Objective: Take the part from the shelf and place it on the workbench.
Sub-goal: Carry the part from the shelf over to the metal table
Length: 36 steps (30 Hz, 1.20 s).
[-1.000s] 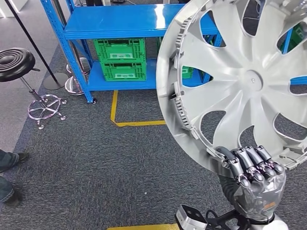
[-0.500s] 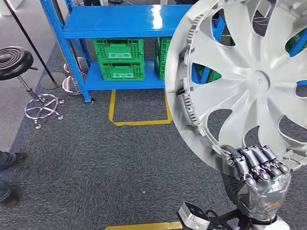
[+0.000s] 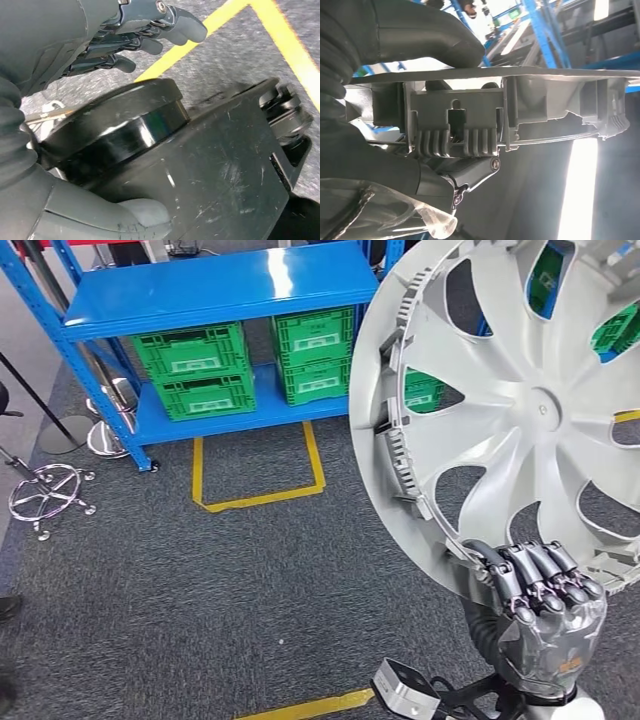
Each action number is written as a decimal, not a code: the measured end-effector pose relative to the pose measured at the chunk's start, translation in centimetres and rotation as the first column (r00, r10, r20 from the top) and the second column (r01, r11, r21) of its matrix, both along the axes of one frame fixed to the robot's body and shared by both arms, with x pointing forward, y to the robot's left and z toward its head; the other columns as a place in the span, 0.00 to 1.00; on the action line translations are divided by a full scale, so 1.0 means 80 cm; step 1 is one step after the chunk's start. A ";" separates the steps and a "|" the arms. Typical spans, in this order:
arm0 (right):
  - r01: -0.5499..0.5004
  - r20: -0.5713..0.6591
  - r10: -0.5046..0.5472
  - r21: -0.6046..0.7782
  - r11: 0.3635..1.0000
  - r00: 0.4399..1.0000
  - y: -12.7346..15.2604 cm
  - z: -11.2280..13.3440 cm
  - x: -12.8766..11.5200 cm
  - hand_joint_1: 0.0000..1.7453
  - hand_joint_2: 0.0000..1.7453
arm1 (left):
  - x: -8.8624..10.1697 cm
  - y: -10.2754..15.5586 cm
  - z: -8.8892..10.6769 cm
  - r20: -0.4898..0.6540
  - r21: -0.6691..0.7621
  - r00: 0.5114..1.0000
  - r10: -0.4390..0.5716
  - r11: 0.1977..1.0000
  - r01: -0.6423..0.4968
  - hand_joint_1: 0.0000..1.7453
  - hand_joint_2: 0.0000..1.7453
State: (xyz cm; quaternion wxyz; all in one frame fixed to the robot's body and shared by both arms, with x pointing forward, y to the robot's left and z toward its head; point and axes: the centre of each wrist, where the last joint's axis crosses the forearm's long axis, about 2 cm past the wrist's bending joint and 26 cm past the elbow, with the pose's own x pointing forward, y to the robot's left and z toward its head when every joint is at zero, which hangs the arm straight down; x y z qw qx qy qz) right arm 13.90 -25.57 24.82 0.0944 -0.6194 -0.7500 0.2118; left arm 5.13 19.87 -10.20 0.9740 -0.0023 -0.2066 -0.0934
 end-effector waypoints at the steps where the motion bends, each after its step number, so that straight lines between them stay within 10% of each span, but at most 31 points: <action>1: 0.000 0.000 0.000 -0.001 1.000 1.000 0.000 0.000 0.000 1.00 1.00 | 0.001 0.000 0.000 0.003 -0.001 1.000 0.000 1.000 0.000 0.00 1.00; 36: 0.005 0.012 -0.004 -0.050 0.999 1.000 -0.007 0.003 -0.005 1.00 1.00 | -0.001 0.000 0.000 0.050 -0.004 0.997 -0.058 0.998 0.058 0.00 1.00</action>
